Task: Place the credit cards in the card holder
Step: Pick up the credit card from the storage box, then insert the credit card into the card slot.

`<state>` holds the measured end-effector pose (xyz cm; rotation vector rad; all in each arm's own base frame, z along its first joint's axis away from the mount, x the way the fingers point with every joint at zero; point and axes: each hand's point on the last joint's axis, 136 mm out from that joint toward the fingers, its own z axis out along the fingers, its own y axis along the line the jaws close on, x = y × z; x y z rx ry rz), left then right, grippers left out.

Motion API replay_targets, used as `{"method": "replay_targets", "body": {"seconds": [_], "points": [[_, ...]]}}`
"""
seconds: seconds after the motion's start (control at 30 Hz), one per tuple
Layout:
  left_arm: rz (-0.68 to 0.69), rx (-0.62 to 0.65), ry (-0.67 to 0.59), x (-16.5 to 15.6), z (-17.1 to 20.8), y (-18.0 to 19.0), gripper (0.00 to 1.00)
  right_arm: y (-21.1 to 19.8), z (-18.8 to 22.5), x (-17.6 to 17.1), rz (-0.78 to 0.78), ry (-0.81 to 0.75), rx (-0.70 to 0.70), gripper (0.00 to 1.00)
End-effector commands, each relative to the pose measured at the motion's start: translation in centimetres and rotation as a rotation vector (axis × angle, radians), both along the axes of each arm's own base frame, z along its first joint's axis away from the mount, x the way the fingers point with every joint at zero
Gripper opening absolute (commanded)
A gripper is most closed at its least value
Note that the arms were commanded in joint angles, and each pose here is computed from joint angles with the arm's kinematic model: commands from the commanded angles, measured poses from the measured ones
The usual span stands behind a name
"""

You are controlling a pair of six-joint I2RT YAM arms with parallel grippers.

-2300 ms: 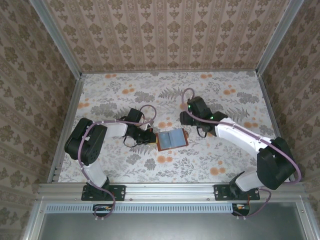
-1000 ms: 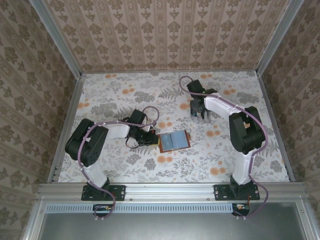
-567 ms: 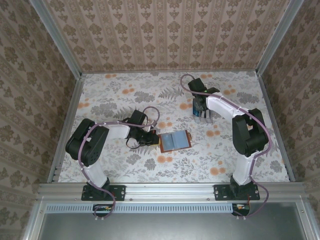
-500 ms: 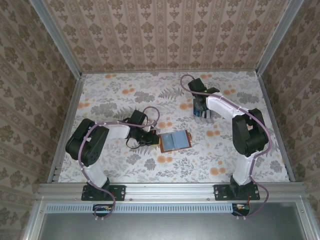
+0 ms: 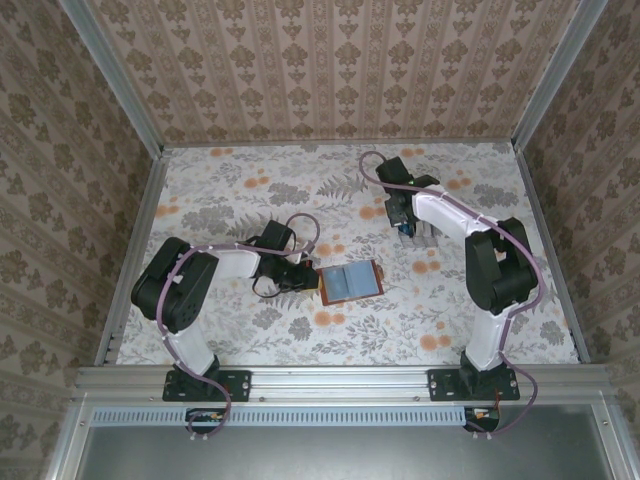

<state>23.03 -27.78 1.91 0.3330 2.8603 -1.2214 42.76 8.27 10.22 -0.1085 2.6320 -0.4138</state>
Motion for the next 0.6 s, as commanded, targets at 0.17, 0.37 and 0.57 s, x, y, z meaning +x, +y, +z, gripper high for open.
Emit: {"method": "replay_targets", "body": {"seconds": [0.17,0.37,0.57], "points": [[-0.027,0.073,0.027,-1.7,-1.2,0.8,0.00,2.5,5.0,-2.9,0.009,-0.059,0.300,0.00],[-0.075,0.079,0.013,-2.1,-0.9,0.4,0.00,6.0,5.9,-8.1,0.152,-0.055,0.575,0.00],[-0.125,0.074,0.012,-2.5,-1.0,0.0,0.00,10.3,3.5,-14.4,0.341,0.039,0.891,0.00]]}}
